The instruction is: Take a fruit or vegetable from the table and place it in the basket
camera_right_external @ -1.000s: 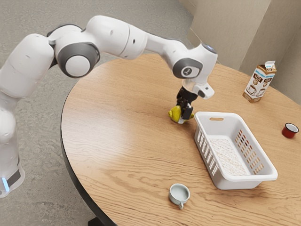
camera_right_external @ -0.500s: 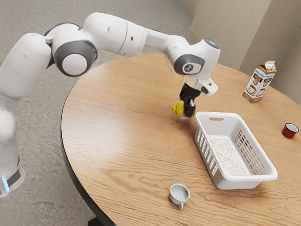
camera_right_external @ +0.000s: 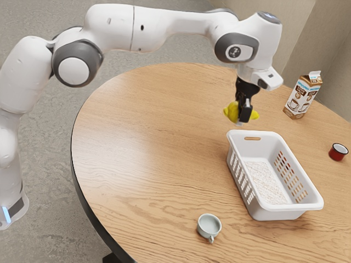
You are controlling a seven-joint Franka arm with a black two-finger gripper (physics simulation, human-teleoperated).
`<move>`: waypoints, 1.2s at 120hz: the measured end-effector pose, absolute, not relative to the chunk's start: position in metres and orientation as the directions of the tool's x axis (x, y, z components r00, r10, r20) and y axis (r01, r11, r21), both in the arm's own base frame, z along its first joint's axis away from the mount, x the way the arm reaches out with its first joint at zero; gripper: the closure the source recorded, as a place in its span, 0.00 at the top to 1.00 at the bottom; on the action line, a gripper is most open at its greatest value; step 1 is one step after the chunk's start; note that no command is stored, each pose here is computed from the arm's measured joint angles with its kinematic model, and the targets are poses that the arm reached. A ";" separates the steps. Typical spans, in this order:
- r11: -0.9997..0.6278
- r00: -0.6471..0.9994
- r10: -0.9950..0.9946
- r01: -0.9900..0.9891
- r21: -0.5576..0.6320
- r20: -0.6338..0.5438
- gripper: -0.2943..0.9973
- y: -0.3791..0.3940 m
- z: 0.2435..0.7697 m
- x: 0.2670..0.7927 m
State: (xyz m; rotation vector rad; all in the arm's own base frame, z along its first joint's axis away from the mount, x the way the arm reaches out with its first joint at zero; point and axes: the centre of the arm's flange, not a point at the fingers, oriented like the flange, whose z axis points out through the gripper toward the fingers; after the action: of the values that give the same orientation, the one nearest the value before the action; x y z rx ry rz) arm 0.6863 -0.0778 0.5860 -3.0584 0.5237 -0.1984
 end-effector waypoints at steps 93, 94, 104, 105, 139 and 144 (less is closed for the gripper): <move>-0.905 0.862 -0.402 -0.426 0.013 0.309 0.56 -0.179 0.535 0.731; -0.905 0.862 -0.401 -0.426 0.013 0.309 0.56 -0.179 0.535 0.731; -0.906 0.862 -0.396 -0.422 0.016 0.315 0.56 -0.178 0.528 0.735; -0.906 0.862 -0.396 -0.422 0.016 0.316 0.56 -0.178 0.527 0.735; -0.904 0.851 -0.396 -0.427 0.015 0.345 0.72 -0.182 0.518 0.742; -0.904 0.850 -0.397 -0.428 0.014 0.347 0.73 -0.182 0.518 0.742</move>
State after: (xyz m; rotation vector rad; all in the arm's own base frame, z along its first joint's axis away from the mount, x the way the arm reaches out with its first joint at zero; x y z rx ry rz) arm 0.7420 -0.1822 0.5177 -3.1081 0.6947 -0.5524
